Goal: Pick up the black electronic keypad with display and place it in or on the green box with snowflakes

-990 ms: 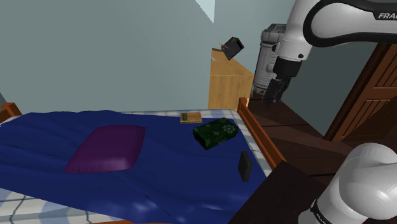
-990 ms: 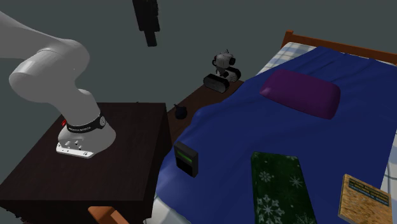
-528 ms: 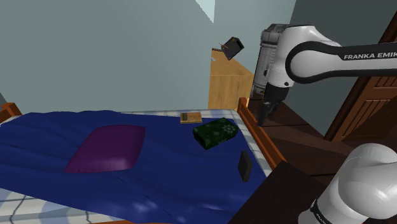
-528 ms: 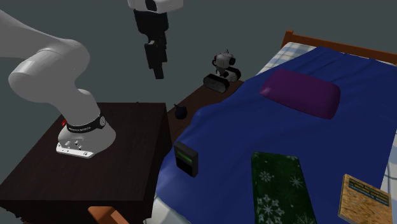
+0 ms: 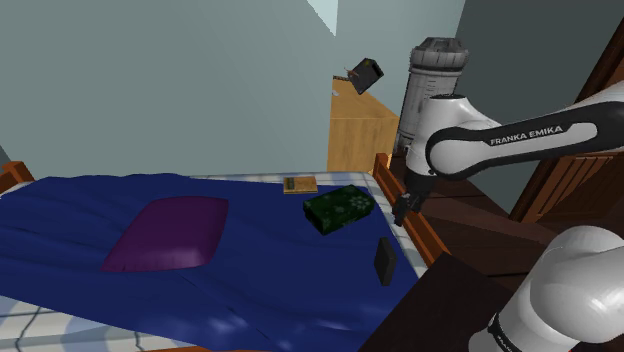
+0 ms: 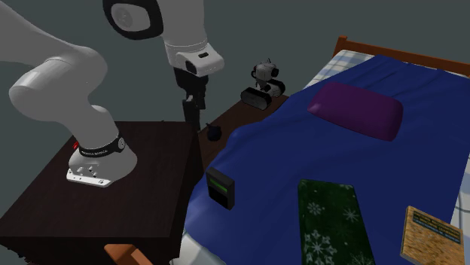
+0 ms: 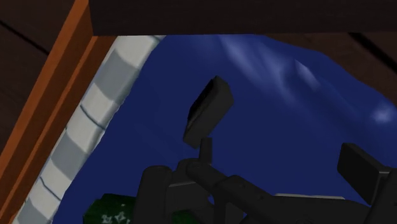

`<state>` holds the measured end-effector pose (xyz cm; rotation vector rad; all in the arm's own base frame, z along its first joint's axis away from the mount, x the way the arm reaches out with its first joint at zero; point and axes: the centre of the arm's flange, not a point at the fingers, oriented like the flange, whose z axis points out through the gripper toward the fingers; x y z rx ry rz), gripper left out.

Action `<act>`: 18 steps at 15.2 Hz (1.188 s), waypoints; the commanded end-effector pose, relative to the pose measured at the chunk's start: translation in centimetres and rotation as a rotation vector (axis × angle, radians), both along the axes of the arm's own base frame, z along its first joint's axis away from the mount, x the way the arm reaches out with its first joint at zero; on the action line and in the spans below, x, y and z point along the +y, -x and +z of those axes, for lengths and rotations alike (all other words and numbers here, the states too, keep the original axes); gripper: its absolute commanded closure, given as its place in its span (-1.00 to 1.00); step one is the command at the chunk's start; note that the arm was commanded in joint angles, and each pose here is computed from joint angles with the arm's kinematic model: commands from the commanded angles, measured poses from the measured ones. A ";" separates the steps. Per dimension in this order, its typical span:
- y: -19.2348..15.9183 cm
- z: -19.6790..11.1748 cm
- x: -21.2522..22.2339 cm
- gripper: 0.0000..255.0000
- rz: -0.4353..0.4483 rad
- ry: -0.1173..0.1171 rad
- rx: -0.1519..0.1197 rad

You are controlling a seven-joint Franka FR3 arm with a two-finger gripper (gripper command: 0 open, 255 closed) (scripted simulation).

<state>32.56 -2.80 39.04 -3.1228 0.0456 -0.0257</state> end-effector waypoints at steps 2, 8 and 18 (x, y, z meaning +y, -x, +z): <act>-0.3 -3.9 -0.4 -1.00 -0.022 0.007 0.005; -0.9 -11.7 -1.2 -1.00 -0.065 0.021 0.020; -1.2 -20.3 -1.9 -1.00 -0.098 0.031 0.031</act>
